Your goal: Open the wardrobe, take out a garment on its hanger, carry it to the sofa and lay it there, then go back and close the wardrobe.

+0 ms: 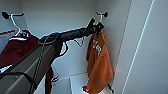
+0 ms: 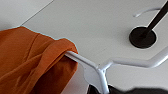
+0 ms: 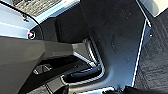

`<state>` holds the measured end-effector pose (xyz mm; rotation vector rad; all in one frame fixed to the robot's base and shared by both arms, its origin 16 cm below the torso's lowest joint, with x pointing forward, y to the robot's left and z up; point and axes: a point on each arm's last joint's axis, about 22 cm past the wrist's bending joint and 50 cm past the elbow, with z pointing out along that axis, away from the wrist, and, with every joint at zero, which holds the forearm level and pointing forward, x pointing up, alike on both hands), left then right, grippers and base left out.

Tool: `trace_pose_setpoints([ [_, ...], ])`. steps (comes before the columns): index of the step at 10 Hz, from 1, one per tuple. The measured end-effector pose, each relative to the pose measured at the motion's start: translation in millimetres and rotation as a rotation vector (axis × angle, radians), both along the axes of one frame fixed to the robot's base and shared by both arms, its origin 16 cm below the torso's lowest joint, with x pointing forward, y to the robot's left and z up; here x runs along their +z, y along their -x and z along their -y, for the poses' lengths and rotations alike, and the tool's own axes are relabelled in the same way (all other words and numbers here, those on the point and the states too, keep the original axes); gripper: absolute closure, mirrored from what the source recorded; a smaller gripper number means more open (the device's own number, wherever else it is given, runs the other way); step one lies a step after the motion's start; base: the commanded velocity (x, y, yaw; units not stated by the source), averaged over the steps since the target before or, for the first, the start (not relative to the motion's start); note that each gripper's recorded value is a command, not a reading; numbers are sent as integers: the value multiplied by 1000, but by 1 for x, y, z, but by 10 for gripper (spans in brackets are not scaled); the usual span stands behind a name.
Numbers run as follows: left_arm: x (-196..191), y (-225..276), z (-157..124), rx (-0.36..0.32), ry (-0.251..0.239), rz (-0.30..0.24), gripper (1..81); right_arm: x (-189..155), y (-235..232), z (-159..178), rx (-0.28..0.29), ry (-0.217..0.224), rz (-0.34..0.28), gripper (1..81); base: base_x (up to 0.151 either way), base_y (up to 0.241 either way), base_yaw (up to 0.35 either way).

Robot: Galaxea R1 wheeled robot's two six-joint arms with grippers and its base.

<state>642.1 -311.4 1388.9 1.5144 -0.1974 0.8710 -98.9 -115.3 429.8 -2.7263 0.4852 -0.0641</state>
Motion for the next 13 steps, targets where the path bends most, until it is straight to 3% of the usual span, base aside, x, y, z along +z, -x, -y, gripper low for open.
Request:
trace_pose_setpoints([
  [5, 2, 14, -7, -47, 3, 6, 811, 0, -2, 1, 0, 1, 2, 10, 0, 0, 0],
  [7, 8, 19, -20, -67, -35, 14, 811, 0, -2, 1, 1, 1, 2, 10, 0, 0, 0],
  [10, 26, 19, -59, -62, -66, 35, 811, 0, -4, 2, 22, 0, 1, 10, 0, 0, 0],
  [13, 55, 13, -127, 20, -82, 86, 811, -1, -21, 7, 122, -3, 10, 10, 0, 0, 0],
])
